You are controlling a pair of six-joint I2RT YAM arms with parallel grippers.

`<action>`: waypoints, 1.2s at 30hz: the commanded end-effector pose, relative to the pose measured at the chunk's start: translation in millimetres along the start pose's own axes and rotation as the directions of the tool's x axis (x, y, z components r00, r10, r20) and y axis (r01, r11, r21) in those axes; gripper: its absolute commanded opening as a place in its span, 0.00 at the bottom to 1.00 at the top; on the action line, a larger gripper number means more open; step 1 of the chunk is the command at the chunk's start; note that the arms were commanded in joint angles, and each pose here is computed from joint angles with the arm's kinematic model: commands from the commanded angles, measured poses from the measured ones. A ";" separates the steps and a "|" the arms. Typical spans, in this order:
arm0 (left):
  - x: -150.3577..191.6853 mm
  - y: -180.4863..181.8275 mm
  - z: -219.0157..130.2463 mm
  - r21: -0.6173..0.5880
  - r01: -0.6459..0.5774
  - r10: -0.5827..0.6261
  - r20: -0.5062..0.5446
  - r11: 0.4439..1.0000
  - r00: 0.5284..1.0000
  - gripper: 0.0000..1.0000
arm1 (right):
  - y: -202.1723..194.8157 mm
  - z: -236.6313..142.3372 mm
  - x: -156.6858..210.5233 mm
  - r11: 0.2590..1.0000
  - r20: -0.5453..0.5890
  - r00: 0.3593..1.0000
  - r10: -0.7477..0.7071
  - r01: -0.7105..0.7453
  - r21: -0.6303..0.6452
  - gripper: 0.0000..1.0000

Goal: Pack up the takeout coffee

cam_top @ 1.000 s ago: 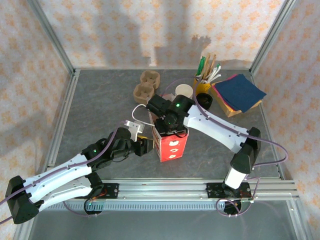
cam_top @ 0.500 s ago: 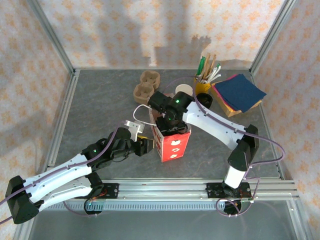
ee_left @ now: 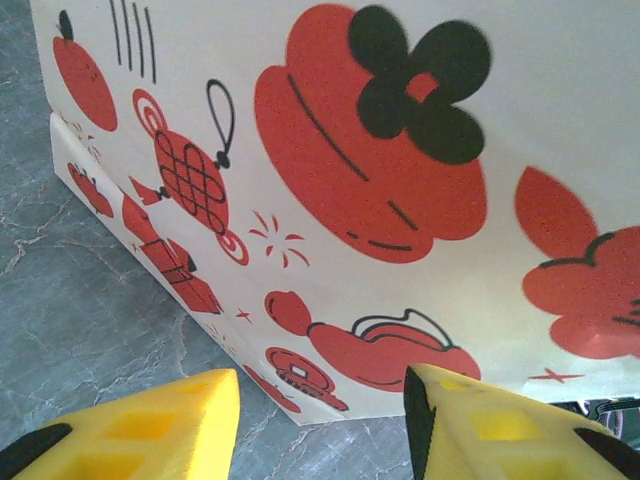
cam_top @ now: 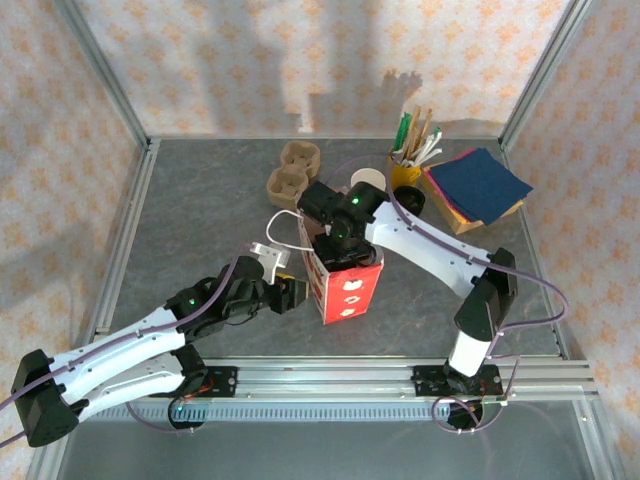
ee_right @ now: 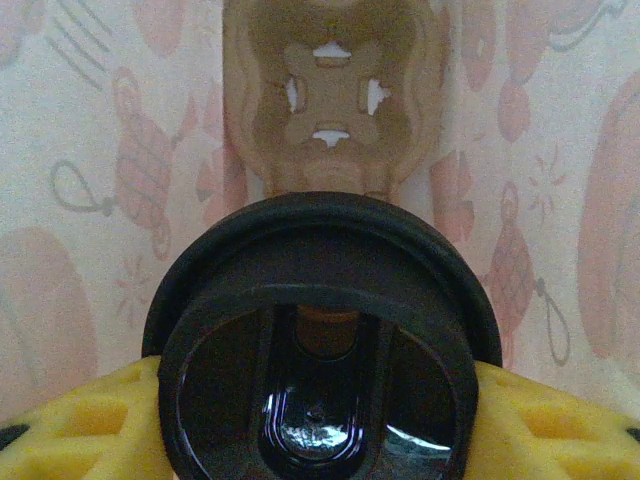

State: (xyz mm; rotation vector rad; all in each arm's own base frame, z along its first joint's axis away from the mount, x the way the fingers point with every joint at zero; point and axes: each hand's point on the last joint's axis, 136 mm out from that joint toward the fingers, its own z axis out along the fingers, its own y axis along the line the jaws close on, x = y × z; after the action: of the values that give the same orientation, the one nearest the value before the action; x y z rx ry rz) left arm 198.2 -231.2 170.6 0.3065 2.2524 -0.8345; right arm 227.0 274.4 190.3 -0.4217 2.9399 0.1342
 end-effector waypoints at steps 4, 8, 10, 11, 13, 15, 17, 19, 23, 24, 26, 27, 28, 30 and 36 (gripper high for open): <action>-2.7 -2.3 0.6 0.009 -0.033 0.033 0.014 0.999 0.999 0.49 | -7.4 1.5 3.0 1.000 -0.013 1.000 -0.020 0.020 0.014 0.44; -3.9 -2.9 -0.4 0.008 -0.038 0.038 0.016 0.999 0.999 0.49 | -2.3 1.2 2.4 1.000 -0.011 1.000 -0.020 0.019 -0.013 0.44; -4.9 -2.9 -1.4 0.006 -0.037 0.037 0.019 0.999 0.999 0.49 | -0.5 -0.2 1.2 0.999 -0.003 1.000 -0.019 0.019 -0.026 0.43; -5.9 -3.0 -1.9 0.005 -0.037 0.037 0.022 0.999 0.999 0.49 | 0.1 -1.0 1.4 0.999 -0.003 1.000 -0.020 0.020 -0.029 0.43; -6.6 -3.2 -2.6 0.005 -0.037 0.037 0.024 0.999 0.999 0.49 | 0.0 -1.6 1.3 0.999 -0.001 1.000 -0.020 0.020 -0.029 0.43; -7.0 -2.8 -3.0 0.002 -0.037 0.036 0.025 0.999 0.999 0.49 | -0.1 -2.7 1.3 0.999 0.000 1.000 -0.021 0.021 -0.030 0.43; -6.6 -2.5 -3.2 0.001 -0.037 0.037 0.025 0.999 0.999 0.49 | 0.0 -2.9 1.1 0.999 0.001 1.000 -0.020 0.020 -0.031 0.43; -6.9 -2.0 -3.4 -0.001 -0.037 0.037 0.027 0.999 0.999 0.49 | 0.4 -3.8 0.6 0.999 0.002 1.000 -0.021 0.021 -0.032 0.43; -7.0 -2.5 -1.9 0.000 -0.041 0.041 0.025 0.999 0.999 0.49 | -0.6 -5.2 0.5 0.999 0.003 1.000 -0.019 0.020 -0.029 0.43; -6.9 -2.5 -1.2 -0.001 -0.042 0.042 0.022 0.999 0.999 0.49 | -0.9 -5.6 0.5 0.999 0.005 1.000 -0.020 0.020 -0.026 0.43; -6.8 -2.5 0.1 -0.003 -0.044 0.044 0.019 0.999 0.999 0.49 | -1.5 -7.0 0.4 0.999 0.008 1.000 -0.018 0.018 -0.026 0.43; -6.8 -2.6 0.5 -0.002 -0.044 0.044 0.018 0.999 0.999 0.49 | -1.2 -7.9 0.0 0.999 0.010 1.000 -0.019 0.019 -0.028 0.43; -6.8 -2.5 0.8 -0.003 -0.045 0.045 0.018 0.999 0.999 0.49 | -1.0 -8.4 0.1 0.999 0.011 1.000 -0.017 0.018 -0.029 0.43; -7.1 -2.1 1.1 -0.006 -0.049 0.049 0.019 0.999 0.999 0.49 | -1.1 -9.6 -1.0 0.999 0.015 1.000 -0.016 0.017 -0.030 0.43; -14.5 -2.8 -2.6 -0.018 -0.060 0.060 0.040 0.998 0.997 0.49 | -1.4 -13.3 -0.8 0.999 0.021 1.000 -0.016 0.016 -0.031 0.43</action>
State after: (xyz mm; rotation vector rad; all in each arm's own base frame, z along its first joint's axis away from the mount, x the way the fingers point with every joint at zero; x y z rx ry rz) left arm 199.3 -231.2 167.1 0.3385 2.2538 -0.8060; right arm 225.4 276.9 187.9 -0.4386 2.9562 0.1720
